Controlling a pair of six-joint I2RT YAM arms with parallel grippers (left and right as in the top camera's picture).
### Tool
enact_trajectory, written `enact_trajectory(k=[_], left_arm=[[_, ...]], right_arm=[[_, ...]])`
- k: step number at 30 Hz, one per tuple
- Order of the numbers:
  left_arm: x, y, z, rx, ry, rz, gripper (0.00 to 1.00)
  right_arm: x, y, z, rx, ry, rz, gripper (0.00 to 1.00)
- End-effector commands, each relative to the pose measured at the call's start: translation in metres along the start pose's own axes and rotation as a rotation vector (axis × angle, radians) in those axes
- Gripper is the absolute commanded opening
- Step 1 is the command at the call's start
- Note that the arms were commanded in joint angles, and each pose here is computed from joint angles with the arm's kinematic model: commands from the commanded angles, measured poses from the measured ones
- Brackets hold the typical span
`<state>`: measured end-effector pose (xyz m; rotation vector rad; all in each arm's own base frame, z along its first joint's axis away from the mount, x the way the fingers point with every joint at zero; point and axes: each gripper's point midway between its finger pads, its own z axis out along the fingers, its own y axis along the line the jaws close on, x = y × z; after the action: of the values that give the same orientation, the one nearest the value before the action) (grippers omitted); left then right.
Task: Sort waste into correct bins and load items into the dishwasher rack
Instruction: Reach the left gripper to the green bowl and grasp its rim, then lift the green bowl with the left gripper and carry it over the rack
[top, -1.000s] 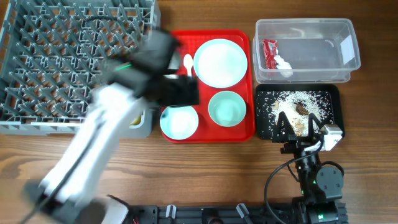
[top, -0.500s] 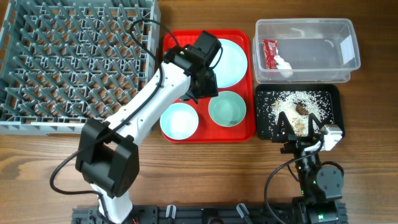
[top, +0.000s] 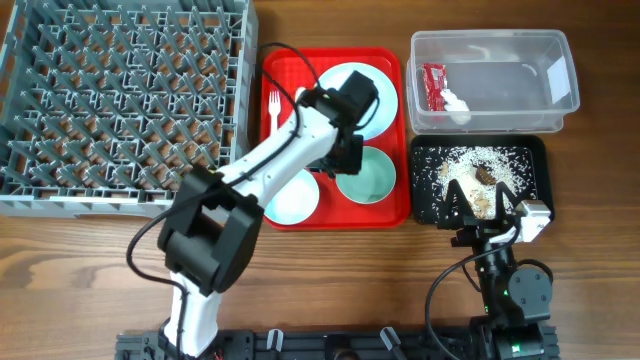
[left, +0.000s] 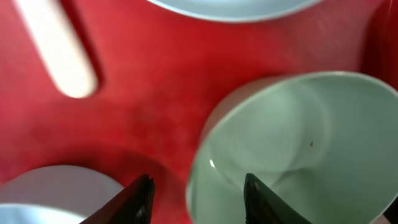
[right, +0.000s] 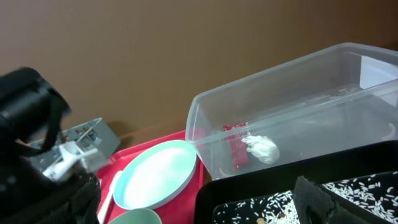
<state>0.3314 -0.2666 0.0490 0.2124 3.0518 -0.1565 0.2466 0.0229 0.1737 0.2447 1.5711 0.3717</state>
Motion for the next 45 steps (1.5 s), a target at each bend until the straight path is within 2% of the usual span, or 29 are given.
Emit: enact_trajectory(k=[1, 5, 8, 12, 14, 18, 22, 25, 28, 31, 39, 45], left_arm=[[-0.011, 0.005, 0.004, -0.036, -0.04, 0.029, 0.47], [-0.008, 0.008, 0.017, -0.051, -0.013, 0.028, 0.46], [0.003, 0.003, 0.026, -0.027, 0.048, 0.027, 0.28], [0.004, 0.005, 0.026, -0.033, 0.048, 0.028, 0.23], [0.003, 0.006, 0.026, -0.036, 0.047, 0.025, 0.04], [-0.006, 0.008, 0.009, -0.028, 0.012, 0.015, 0.04], [-0.03, 0.029, -0.048, -0.074, -0.096, -0.067, 0.04], [-0.051, 0.08, -0.111, -0.271, -0.255, -0.131, 0.04], [-0.067, 0.146, -0.178, -0.567, -0.439, -0.202, 0.04], [-0.072, 0.19, -0.219, -0.787, -0.55, -0.259, 0.04], [-0.085, 0.262, -0.247, -1.132, -0.629, -0.372, 0.04], [-0.085, 0.297, -0.221, -1.202, -0.515, -0.386, 0.04]], right_arm=[[-0.005, 0.0, -0.001, -0.003, -0.021, 0.008, 1.0], [-0.005, 0.001, -0.001, -0.004, -0.021, 0.008, 1.0], [-0.005, 0.001, -0.001, -0.004, -0.02, 0.008, 1.0], [-0.005, 0.001, -0.001, -0.004, -0.021, 0.008, 1.0], [-0.005, 0.001, -0.001, -0.004, -0.02, 0.008, 1.0], [-0.005, 0.001, -0.001, -0.004, -0.021, 0.008, 1.0], [-0.005, 0.001, -0.001, -0.004, -0.02, 0.008, 1.0], [-0.005, 0.001, -0.001, -0.004, -0.021, 0.008, 1.0], [-0.005, 0.001, -0.001, -0.004, -0.021, 0.008, 1.0], [-0.005, 0.001, -0.001, -0.004, -0.02, 0.008, 1.0], [-0.005, 0.001, -0.001, -0.004, -0.02, 0.008, 1.0], [-0.005, 0.001, -0.001, -0.004, -0.021, 0.008, 1.0]])
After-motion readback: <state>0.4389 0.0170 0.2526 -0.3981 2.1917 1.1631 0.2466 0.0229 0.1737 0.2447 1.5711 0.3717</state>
